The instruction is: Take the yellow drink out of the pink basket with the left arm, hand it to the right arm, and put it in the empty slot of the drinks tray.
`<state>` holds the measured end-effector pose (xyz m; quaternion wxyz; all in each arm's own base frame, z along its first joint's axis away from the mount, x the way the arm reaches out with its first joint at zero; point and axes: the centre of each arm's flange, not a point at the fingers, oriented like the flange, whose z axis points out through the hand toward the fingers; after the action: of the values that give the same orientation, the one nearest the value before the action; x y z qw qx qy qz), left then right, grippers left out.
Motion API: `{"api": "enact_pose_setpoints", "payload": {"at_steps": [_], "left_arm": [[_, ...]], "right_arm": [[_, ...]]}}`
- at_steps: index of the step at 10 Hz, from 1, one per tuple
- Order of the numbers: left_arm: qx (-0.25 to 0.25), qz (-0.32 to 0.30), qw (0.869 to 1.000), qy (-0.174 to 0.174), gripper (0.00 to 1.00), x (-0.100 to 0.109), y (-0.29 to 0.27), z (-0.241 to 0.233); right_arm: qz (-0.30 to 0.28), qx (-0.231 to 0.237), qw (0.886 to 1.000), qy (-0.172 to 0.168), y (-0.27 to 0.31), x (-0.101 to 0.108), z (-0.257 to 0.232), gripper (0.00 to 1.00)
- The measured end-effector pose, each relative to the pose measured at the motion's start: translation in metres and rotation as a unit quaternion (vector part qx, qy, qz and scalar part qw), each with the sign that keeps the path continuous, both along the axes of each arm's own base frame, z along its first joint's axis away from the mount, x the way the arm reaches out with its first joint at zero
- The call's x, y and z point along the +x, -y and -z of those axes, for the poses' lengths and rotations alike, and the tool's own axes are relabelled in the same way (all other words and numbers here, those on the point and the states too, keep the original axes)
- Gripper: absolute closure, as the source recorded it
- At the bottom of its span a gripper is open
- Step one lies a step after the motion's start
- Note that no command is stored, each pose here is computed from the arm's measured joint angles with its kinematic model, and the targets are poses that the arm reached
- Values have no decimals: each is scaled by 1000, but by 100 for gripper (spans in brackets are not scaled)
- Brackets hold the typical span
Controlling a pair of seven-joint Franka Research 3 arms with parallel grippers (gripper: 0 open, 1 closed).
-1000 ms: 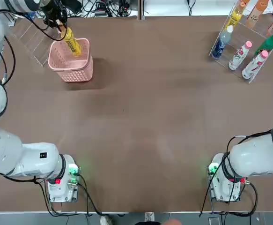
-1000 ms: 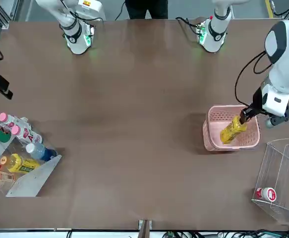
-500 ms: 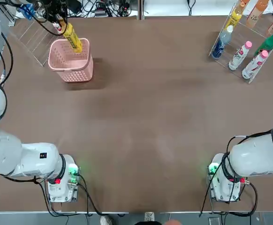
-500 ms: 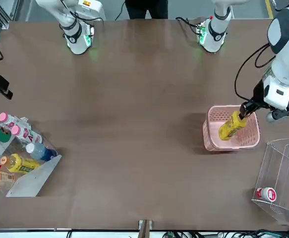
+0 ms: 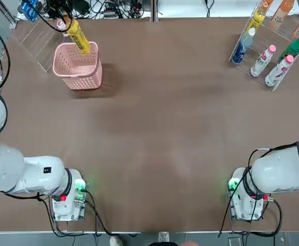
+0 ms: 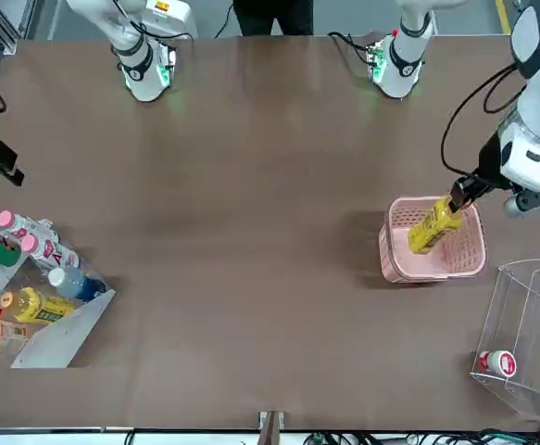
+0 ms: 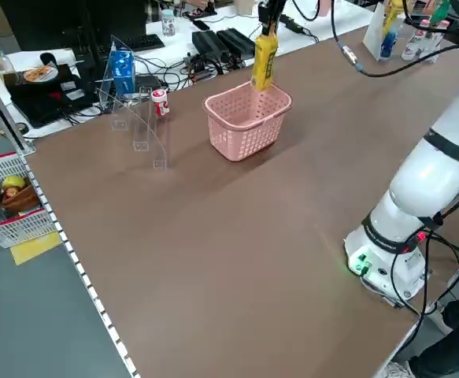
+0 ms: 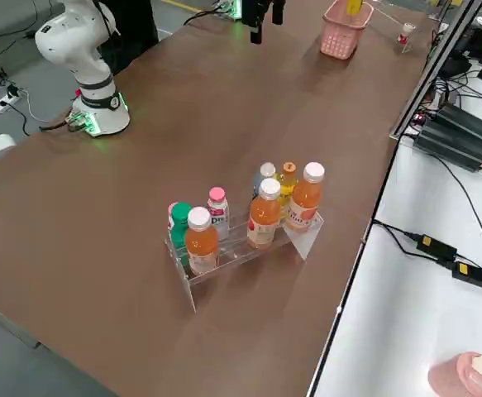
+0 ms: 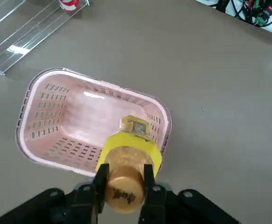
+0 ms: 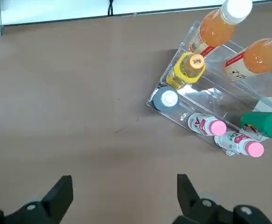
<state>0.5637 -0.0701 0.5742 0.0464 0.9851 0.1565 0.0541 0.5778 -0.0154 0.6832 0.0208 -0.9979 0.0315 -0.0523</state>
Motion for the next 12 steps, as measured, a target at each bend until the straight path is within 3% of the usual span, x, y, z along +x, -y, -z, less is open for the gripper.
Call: {"api": "enact_pose_setpoints", "payload": {"at_steps": [7, 12], "left_arm": [[-17, -7, 1000, 7, 66, -7, 40, -53], [-35, -35, 999, -23, 66, 12, 74, -51]], "right_arm": [[0, 0, 1000, 0, 0, 0, 0, 1], [0, 0, 1000, 0, 0, 0, 0, 1]]}}
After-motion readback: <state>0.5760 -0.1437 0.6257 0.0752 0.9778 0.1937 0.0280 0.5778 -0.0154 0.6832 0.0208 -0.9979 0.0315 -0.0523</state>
